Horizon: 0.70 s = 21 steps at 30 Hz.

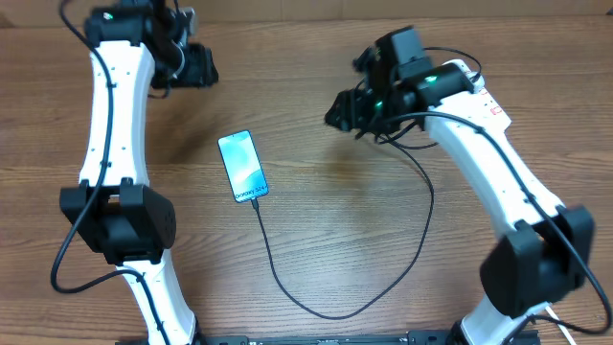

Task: Plug charger to phone and switch on socket
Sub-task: 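Raise the left arm away and swing the right arm toward the power strip, then lower the right gripper onto the power strip's red switch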

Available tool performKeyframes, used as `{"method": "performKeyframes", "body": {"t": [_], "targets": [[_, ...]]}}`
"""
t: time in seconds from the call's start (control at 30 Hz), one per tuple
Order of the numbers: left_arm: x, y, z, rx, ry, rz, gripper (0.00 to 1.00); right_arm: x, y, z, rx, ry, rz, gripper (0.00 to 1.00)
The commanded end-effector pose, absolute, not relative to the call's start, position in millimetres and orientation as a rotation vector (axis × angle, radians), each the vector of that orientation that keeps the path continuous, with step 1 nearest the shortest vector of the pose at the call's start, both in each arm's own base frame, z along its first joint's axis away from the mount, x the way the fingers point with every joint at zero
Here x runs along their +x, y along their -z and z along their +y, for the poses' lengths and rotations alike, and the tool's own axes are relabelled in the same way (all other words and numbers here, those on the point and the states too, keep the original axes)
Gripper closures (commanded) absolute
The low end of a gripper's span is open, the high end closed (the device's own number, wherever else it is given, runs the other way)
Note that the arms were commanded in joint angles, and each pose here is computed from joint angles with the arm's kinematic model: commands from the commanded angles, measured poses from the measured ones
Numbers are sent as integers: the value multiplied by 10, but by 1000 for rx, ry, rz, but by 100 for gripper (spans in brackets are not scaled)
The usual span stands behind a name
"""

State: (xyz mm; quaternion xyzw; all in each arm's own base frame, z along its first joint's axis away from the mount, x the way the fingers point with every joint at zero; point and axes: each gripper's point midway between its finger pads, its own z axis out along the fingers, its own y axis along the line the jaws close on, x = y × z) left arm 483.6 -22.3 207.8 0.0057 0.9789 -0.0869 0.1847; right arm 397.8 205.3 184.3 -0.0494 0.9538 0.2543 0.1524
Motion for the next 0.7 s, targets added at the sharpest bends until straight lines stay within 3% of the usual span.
{"method": "performKeyframes", "body": {"t": [0.0,0.27,0.67], "targets": [[4855,-2670,-242,21,255,2629,39,4174,-2242,1573,-37,-546,2628,37],[4642,-3514,-325,64,291,2446,39,4257,-2488,702,216,-468,2568,37],[4267,-3895,-413,71,352,2393,39,4210,-2430,-28,445,-399,2569,37]]}}
